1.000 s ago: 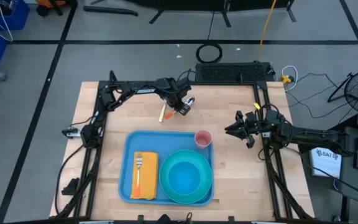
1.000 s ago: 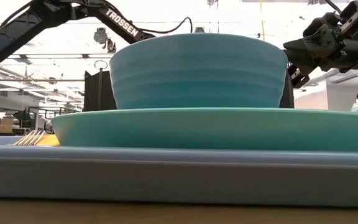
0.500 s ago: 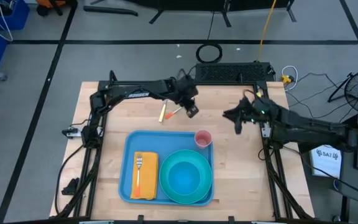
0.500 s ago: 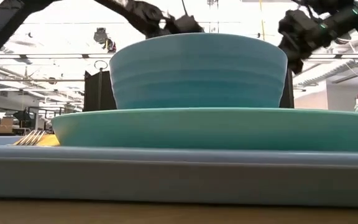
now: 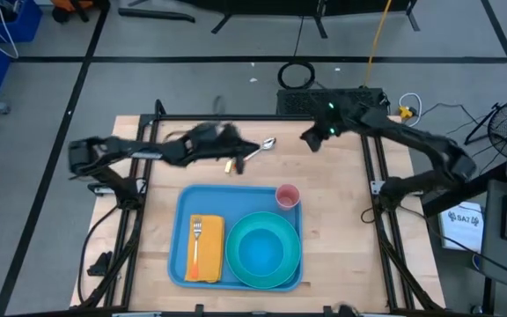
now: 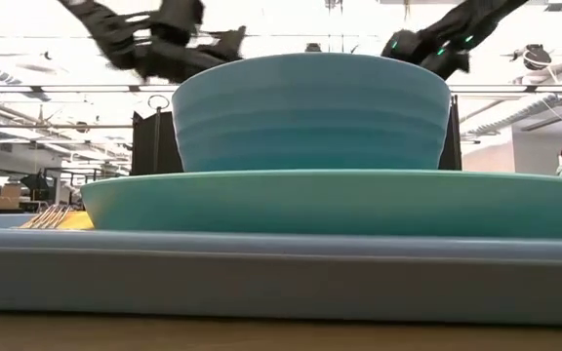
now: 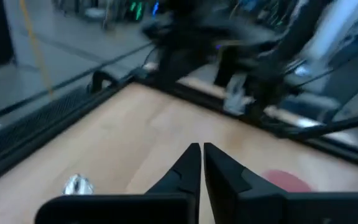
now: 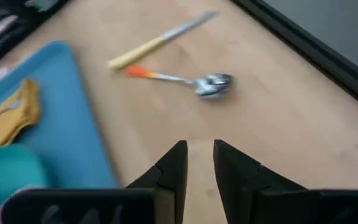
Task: Set up tray
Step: Put the orange spoon on the yellow napkin to the right of the orange fork
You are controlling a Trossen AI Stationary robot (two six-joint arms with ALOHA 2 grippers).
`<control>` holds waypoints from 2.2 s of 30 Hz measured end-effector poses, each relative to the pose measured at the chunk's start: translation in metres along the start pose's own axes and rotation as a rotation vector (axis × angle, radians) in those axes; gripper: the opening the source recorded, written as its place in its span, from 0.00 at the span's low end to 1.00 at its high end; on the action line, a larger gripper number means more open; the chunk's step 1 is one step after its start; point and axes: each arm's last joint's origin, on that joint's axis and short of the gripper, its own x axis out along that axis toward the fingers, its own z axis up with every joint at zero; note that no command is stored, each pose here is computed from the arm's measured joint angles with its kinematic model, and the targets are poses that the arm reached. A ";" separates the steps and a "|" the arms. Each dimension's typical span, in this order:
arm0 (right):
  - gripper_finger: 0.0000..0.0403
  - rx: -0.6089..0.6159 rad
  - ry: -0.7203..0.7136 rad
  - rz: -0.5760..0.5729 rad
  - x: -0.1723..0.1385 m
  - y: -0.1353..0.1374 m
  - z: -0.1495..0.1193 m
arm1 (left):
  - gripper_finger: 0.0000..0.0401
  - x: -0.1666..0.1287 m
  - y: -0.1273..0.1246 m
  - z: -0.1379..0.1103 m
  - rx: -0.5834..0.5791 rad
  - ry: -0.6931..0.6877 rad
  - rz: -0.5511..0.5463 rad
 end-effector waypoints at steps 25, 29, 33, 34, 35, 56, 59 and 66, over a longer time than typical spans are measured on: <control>0.21 0.117 0.258 -0.008 0.139 -0.031 0.031 | 0.02 -0.084 -0.038 -0.041 0.121 -0.149 -0.179; 0.26 0.130 0.261 -0.006 0.143 -0.030 0.030 | 0.05 -0.084 -0.037 -0.042 0.120 -0.138 -0.153; 0.31 0.131 0.247 -0.061 0.143 -0.033 0.031 | 0.04 -0.084 -0.037 -0.042 0.120 -0.135 -0.152; 0.32 0.129 0.245 -0.071 0.143 -0.033 0.031 | 0.03 -0.084 -0.037 -0.042 0.123 -0.135 -0.152; 0.33 0.127 0.242 -0.084 0.143 -0.033 0.031 | 0.02 -0.084 -0.037 -0.042 0.129 -0.136 -0.152; 0.33 0.193 0.226 -0.044 0.166 -0.044 0.025 | 0.08 -0.083 -0.036 -0.044 0.130 -0.119 -0.148; 0.33 0.203 0.209 -0.012 0.172 -0.043 0.024 | 0.08 -0.084 -0.036 -0.044 0.130 -0.120 -0.148; 0.31 0.204 0.201 0.006 0.185 -0.042 0.020 | 0.08 -0.083 -0.036 -0.044 0.128 -0.118 -0.148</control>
